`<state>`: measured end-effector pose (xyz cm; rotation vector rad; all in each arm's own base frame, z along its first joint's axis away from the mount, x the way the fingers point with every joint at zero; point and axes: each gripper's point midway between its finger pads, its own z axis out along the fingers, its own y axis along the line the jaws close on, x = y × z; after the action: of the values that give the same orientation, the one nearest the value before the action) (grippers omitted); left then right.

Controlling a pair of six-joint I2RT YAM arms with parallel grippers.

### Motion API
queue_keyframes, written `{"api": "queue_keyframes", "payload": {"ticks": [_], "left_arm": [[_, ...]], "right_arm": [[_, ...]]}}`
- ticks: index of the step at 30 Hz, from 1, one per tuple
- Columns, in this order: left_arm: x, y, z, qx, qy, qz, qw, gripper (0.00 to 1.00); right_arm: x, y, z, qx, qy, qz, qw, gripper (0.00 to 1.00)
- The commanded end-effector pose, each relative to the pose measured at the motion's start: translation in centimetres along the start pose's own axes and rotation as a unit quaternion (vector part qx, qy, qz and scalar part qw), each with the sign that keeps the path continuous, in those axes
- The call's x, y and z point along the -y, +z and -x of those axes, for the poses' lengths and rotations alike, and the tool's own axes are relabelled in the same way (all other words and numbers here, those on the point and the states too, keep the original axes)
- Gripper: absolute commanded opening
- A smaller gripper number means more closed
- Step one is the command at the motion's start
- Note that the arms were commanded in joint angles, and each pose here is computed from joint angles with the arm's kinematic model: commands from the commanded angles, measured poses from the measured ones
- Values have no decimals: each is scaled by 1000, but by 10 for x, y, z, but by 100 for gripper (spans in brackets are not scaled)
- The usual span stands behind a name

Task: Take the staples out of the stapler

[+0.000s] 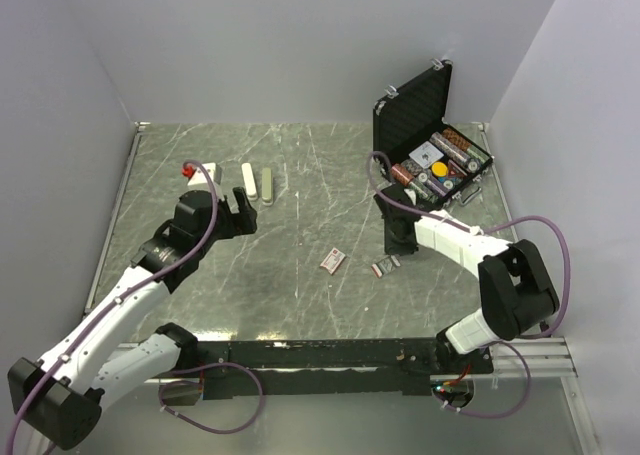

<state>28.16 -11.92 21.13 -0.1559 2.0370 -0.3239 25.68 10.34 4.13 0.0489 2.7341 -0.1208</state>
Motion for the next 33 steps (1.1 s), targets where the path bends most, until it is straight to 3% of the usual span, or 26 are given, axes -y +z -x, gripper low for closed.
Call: {"api": "queue_keyframes", "payload": {"ticks": [1, 16, 33], "left_arm": [[23, 7, -10, -29, 9, -59, 998, 98], [72, 41, -79, -159, -17, -98, 982, 97], [98, 45, -101, -184, -14, -115, 976, 97]], "right_arm": [[11, -15, 38, 50, 39, 9, 998, 33], [10, 1, 31, 45, 82, 61, 994, 31], [9, 15, 11, 20, 86, 62, 994, 29]]}}
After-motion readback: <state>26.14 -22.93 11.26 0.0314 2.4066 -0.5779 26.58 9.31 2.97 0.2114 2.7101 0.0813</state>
